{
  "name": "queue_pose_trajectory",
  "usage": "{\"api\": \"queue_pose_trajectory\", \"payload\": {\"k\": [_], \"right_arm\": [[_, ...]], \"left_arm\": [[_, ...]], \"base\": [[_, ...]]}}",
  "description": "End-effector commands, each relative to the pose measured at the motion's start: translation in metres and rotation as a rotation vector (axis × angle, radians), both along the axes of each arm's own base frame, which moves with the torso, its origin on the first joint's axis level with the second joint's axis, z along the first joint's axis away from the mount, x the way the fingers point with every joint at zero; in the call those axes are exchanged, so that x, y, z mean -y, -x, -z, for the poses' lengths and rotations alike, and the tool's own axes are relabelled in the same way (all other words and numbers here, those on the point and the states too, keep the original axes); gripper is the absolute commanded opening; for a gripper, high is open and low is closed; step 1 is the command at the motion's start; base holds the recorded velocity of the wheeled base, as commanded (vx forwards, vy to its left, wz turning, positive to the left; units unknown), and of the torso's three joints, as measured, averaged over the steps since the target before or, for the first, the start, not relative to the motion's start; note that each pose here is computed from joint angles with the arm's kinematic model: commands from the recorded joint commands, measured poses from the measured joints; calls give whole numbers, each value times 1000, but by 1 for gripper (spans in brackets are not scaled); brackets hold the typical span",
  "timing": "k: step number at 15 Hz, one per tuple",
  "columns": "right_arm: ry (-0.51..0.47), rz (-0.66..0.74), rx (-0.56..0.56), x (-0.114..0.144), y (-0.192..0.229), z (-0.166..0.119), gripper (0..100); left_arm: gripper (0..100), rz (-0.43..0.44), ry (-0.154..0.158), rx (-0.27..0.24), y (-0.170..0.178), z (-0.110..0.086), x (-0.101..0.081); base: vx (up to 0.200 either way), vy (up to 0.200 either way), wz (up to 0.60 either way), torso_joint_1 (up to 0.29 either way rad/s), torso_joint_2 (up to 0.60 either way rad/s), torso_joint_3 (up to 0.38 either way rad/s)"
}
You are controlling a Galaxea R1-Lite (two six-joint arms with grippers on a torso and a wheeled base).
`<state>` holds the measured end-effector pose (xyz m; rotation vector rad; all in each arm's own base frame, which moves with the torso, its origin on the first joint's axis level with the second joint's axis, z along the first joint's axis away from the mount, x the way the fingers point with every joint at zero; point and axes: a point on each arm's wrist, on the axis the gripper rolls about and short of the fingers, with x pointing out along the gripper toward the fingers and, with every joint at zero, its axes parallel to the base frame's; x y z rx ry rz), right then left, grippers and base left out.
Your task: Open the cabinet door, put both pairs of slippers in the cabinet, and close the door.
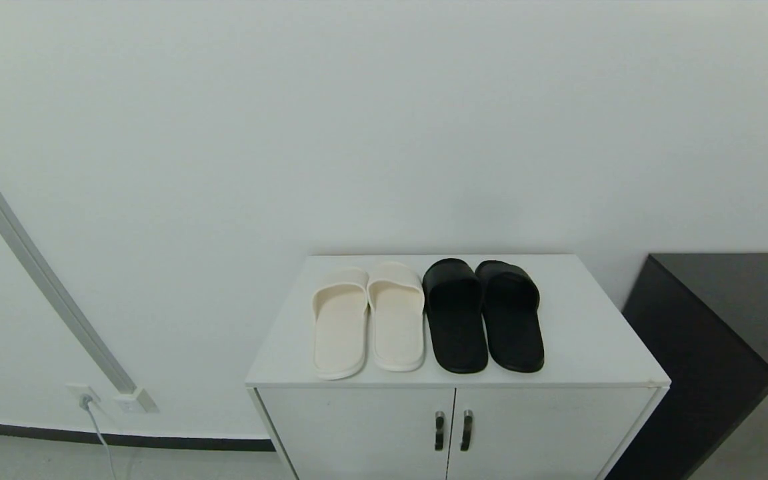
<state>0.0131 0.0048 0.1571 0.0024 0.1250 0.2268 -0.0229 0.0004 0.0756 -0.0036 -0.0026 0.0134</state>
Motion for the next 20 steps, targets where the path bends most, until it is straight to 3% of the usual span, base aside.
{"api": "queue_pose_trajectory", "payload": {"k": [1, 3, 4, 8, 11, 15, 17, 20], "right_arm": [[32, -160, -183, -16, -66, -8, 100], [41, -187, -210, -33, -84, -16, 100], [-18, -203, -210, -55, -95, -29, 100], [-81, -195, -268, -115, -128, -47, 100], [-85, -137, -309, -154, -154, -35, 100], [-98, -21, -247, -199, -193, -1, 100], [-80, 110, -192, -215, -214, 21, 100], [-51, 143, -169, -231, -235, 39, 100]], "left_arm": [[0, 0, 1, -1, 0, 0, 0], [0, 3, 1, -1, 0, 0, 0], [0, 0, 3, -1, 0, 0, 0], [0, 4, 3, -1, 0, 0, 0], [0, 4, 1, -1, 0, 0, 0], [0, 4, 1, -3, 0, 0, 0], [0, 4, 1, -1, 0, 0, 0], [0, 4, 1, -1, 0, 0, 0]], "base": [[0, 0, 0, 0, 0, 0], [0, 0, 0, 0, 0, 0], [0, 0, 0, 0, 0, 0], [0, 0, 0, 0, 0, 0], [0, 0, 0, 0, 0, 0], [0, 0, 0, 0, 0, 0], [0, 0, 0, 0, 0, 0], [0, 0, 0, 0, 0, 0]]}}
